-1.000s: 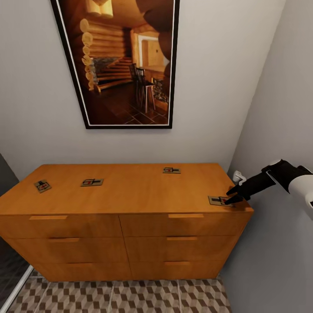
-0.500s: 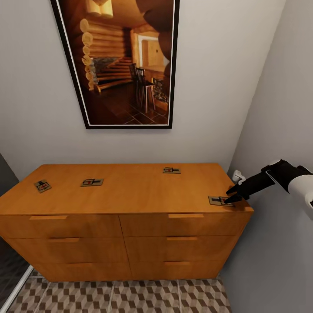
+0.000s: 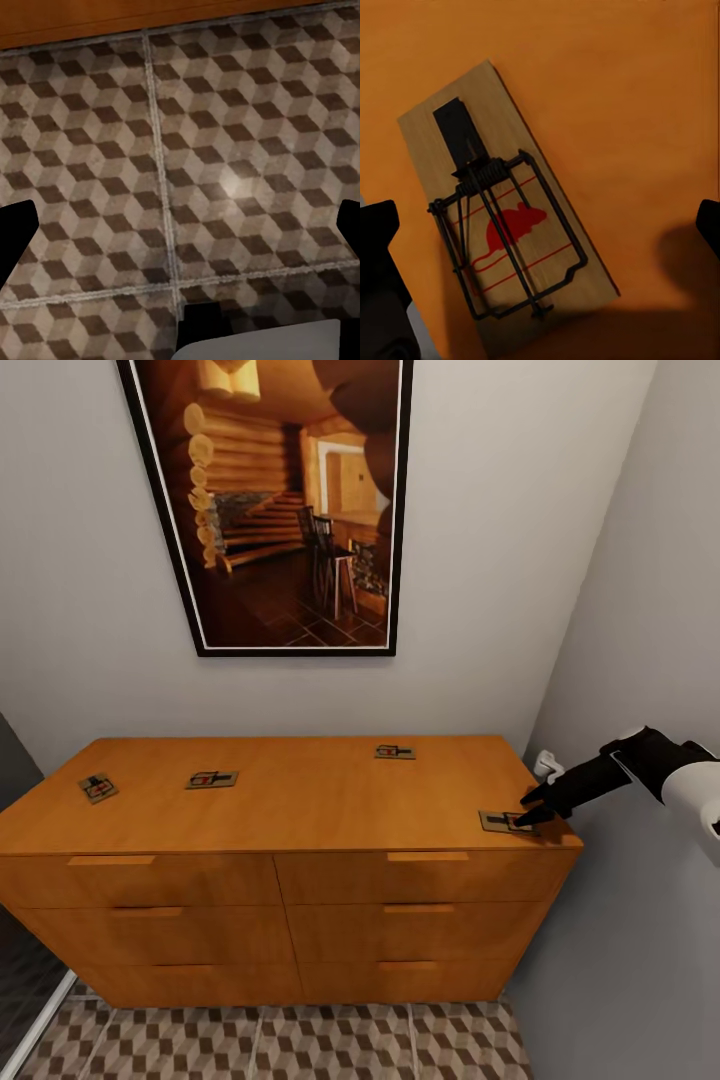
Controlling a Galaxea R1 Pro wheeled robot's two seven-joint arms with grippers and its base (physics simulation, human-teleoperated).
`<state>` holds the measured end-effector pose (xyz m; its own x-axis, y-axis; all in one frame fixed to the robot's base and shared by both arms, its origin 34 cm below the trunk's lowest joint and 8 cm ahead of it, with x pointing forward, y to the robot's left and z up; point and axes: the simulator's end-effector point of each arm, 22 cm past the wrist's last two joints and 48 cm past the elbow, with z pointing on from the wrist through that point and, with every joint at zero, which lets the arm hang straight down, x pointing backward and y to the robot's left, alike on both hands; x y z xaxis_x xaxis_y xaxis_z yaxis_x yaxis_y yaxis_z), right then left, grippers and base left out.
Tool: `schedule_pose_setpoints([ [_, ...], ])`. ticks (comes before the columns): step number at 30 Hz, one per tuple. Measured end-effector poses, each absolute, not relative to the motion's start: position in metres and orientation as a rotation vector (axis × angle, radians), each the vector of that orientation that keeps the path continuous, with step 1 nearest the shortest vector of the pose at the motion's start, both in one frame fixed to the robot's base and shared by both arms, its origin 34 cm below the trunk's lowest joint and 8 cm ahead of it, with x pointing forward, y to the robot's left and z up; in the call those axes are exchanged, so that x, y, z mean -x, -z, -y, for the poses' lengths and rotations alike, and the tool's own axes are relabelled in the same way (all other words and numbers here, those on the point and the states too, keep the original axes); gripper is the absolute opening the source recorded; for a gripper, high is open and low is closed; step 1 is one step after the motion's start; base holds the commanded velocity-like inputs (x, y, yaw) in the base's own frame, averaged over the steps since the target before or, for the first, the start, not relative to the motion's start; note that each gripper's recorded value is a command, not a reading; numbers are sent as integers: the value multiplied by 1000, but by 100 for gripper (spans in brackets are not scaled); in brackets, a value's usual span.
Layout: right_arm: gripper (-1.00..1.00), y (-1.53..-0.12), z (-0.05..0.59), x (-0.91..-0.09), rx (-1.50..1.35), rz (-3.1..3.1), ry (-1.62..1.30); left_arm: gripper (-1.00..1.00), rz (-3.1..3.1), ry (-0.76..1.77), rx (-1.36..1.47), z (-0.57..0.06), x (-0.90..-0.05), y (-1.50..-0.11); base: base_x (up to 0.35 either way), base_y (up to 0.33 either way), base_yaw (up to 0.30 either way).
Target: Take the four mousetraps from the cabinet in the bathroom and place them on the bathroom floor. Make sure all four end up on the same floor surface, and ensure that at least two of them are either under or directly next to the same bathroom sink.
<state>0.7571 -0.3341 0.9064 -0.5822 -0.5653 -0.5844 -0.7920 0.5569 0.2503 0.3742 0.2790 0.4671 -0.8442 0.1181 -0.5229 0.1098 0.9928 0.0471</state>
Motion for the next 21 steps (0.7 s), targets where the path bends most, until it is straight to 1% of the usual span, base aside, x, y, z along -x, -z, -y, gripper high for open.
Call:
schedule_pose_setpoints([
  [21,100,-906,333,-758,1093,-2349,-694,100,-2584,-22,-160,-280,-374,-467,-66,0,0],
])
